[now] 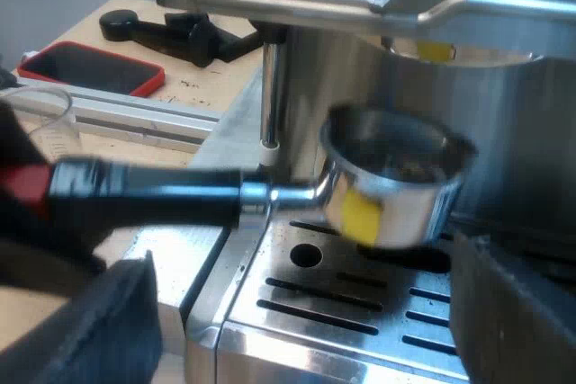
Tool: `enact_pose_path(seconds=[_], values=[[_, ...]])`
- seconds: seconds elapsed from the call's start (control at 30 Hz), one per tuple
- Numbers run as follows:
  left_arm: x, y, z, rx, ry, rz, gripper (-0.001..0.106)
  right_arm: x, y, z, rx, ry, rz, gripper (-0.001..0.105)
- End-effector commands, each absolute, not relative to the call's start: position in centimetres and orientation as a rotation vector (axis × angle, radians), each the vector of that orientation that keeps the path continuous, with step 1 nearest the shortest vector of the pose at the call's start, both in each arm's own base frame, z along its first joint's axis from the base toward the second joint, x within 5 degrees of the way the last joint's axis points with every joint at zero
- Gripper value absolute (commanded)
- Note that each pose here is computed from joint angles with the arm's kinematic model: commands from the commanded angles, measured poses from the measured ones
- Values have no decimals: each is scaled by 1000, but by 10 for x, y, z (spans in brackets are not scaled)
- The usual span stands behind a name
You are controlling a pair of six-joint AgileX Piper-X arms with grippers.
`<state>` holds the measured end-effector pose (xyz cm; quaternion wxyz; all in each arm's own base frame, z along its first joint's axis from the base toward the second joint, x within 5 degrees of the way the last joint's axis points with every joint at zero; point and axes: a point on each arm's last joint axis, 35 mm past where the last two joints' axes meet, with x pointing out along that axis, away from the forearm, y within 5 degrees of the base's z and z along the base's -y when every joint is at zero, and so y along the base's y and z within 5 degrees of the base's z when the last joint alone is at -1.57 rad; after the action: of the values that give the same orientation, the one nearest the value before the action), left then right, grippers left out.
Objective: Put the handle in the coffee machine
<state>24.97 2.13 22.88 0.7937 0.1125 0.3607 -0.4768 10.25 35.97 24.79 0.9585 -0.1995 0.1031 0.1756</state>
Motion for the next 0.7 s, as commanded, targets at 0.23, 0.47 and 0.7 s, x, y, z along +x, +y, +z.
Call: enact_pose_path(seconds=[0.23, 0.47, 0.7], values=[[267, 22, 231, 204, 675, -1103, 0, 111, 358, 252, -397, 185, 287, 68], [272, 22, 224, 161, 655, -1129, 0, 113, 357, 248, -408, 167, 209, 69], [277, 23, 225, 196, 611, -1120, 0, 127, 362, 226, -439, 182, 175, 69]])
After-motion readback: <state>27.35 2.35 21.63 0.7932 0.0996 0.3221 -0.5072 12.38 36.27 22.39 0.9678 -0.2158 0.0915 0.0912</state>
